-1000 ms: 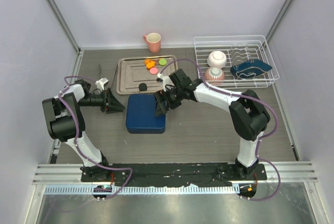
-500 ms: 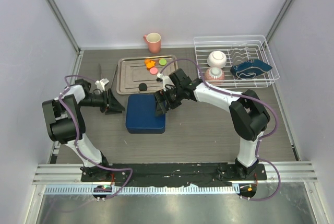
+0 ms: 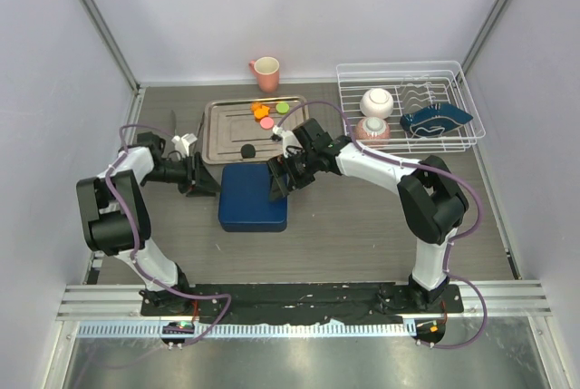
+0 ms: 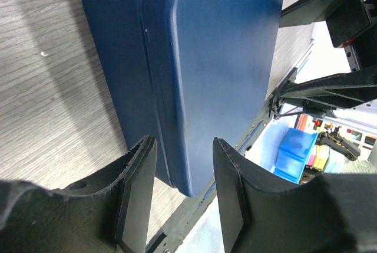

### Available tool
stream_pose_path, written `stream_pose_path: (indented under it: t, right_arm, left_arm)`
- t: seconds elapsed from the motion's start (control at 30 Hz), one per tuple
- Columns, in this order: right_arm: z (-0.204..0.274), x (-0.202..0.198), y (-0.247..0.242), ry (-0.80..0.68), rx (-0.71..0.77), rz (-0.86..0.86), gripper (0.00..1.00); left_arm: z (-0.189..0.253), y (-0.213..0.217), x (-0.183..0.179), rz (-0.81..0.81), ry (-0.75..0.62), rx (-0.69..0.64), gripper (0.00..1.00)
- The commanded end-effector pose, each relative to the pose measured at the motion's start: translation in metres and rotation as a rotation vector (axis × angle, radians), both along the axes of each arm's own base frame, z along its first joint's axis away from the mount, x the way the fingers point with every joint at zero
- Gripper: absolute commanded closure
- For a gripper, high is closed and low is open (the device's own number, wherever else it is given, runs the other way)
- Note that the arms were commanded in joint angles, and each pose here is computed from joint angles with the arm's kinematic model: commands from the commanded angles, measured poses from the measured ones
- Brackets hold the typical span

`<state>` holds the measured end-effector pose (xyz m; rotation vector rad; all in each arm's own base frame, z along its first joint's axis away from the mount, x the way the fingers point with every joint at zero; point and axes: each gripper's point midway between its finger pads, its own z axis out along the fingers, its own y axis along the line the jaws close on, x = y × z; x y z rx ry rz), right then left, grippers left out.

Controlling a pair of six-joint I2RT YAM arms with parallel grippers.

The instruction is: Pack the cookies

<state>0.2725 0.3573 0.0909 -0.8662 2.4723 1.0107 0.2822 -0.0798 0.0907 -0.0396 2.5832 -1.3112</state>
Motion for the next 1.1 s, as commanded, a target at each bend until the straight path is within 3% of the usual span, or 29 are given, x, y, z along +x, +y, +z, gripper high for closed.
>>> stream_pose_path:
  t: [0.0, 1.07]
  right_arm:
    - [0.015, 0.010, 0.011, -0.058, 0.034, 0.016, 0.10]
    - [0.011, 0.008, 0.011, -0.046, 0.026, 0.018, 0.09]
  left_arm:
    - [-0.002, -0.001, 0.005, 0.001, -0.025, 0.031, 0.53]
    - [-0.021, -0.023, -0.007, -0.039, 0.097, 0.060, 0.50]
